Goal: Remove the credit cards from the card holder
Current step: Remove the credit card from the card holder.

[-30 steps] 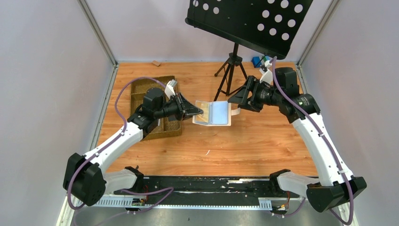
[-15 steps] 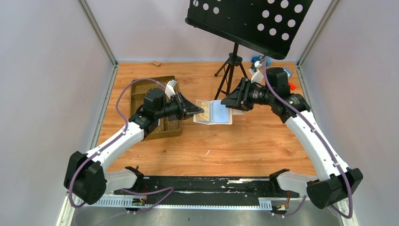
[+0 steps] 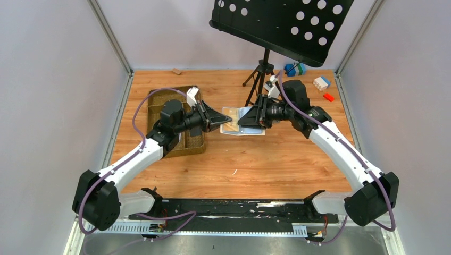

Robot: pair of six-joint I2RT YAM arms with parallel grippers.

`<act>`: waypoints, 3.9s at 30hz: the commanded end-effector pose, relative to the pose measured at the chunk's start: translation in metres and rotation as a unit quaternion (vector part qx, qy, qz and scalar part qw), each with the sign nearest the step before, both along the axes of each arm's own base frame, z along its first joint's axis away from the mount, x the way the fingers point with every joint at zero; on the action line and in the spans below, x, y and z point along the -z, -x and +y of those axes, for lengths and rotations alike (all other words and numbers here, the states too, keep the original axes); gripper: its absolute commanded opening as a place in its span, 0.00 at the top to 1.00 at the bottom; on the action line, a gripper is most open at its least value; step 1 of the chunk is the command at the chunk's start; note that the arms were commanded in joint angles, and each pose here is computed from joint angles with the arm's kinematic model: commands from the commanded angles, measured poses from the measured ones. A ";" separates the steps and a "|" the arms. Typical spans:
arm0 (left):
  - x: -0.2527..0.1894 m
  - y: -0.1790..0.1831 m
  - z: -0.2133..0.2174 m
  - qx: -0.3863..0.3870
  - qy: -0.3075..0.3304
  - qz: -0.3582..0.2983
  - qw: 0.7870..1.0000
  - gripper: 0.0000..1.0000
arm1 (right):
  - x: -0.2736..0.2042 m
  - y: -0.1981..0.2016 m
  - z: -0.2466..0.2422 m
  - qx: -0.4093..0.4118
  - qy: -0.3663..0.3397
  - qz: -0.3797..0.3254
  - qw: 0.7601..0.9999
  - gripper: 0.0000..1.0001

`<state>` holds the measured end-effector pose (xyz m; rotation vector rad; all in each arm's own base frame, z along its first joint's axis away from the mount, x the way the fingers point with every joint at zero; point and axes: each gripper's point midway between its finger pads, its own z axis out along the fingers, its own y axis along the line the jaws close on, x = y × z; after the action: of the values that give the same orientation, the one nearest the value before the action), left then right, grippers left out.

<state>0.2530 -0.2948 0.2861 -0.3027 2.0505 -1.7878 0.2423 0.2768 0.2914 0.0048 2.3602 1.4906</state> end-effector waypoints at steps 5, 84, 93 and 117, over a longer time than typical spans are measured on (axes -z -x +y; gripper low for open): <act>-0.036 0.007 -0.003 0.017 0.072 -0.031 0.997 1.00 | 0.009 -0.004 0.004 0.011 0.003 0.019 1.000 0.79; -0.057 0.017 0.024 -0.014 0.177 -0.044 0.983 1.00 | -0.043 -0.007 -0.001 0.035 -0.196 -0.025 0.980 0.93; -0.060 0.018 0.024 -0.010 0.178 -0.048 0.983 1.00 | -0.041 -0.008 0.002 0.024 -0.190 -0.020 0.981 0.90; -0.058 0.017 0.025 -0.017 0.186 -0.037 0.982 1.00 | -0.047 -0.013 -0.006 0.053 -0.222 -0.027 0.973 0.79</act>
<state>0.2425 -0.2751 0.3198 -0.4176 1.7494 -2.0755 0.2542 0.2799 0.3200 0.1788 2.0224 1.8817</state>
